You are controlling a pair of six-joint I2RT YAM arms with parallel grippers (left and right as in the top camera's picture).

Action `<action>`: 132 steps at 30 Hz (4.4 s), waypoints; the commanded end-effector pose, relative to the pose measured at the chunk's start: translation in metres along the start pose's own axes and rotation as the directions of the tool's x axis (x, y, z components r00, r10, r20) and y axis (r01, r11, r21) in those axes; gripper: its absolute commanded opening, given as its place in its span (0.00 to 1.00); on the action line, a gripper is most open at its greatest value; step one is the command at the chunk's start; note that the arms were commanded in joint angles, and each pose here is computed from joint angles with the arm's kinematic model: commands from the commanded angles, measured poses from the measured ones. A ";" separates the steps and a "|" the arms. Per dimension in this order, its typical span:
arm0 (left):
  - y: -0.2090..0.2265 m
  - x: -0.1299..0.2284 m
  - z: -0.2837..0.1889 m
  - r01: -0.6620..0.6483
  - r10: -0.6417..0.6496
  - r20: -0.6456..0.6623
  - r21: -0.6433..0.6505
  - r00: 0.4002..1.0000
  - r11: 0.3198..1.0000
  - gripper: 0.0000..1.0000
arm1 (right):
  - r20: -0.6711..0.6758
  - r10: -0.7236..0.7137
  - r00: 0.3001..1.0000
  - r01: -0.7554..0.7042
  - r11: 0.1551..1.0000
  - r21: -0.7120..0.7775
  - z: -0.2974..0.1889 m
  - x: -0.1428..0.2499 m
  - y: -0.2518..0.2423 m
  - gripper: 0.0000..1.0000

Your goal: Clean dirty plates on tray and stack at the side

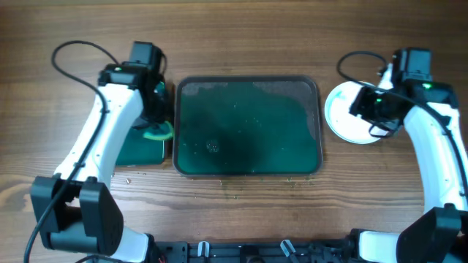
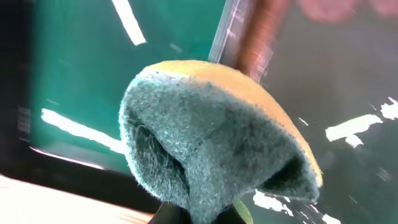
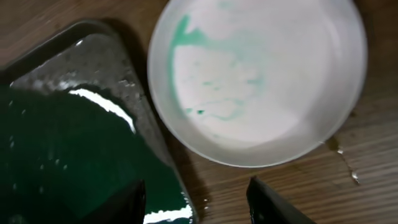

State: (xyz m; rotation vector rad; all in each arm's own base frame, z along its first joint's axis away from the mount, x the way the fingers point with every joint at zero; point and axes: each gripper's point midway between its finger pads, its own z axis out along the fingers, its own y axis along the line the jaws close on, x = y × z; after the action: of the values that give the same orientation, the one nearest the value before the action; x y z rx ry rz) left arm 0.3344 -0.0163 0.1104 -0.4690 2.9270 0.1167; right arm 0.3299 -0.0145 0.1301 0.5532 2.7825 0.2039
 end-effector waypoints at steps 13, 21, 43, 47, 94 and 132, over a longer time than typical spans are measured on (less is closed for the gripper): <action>0.065 -0.032 0.070 -0.192 0.200 0.042 -0.147 0.979 0.970 0.75 | -0.024 -0.184 0.983 0.185 0.981 0.062 -0.002 0.017 0.022 0.49; 0.046 -0.039 0.017 -0.226 0.242 0.130 -0.130 0.961 0.965 1.00 | -0.009 -0.186 0.983 0.186 0.981 0.054 -0.017 0.021 0.022 0.49; -0.022 -0.023 -0.049 -0.369 0.343 0.301 0.030 0.890 0.929 1.00 | 0.428 -0.181 0.886 0.257 0.958 -0.127 -0.179 0.075 0.025 1.00; -0.022 -0.023 -0.049 -0.369 0.343 0.301 0.030 0.890 0.929 1.00 | 0.429 -0.184 0.885 0.259 0.958 -0.125 -0.180 0.077 0.024 1.00; -0.022 -0.023 -0.049 -0.369 0.343 0.301 0.030 0.890 0.929 1.00 | 0.934 -0.209 0.290 0.627 0.779 -0.020 -0.062 0.096 0.040 1.00; -0.021 -0.023 -0.056 -0.367 0.338 0.321 0.032 0.885 0.930 1.00 | 0.950 -0.207 0.234 0.621 0.783 0.018 -0.068 0.092 0.038 1.00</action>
State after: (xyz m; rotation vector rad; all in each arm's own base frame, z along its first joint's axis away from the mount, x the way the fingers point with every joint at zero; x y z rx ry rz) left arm 0.3531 -0.0327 0.1597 0.0766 2.6807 0.1045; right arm 0.2413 0.0498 0.1756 -0.2207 1.5576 0.1935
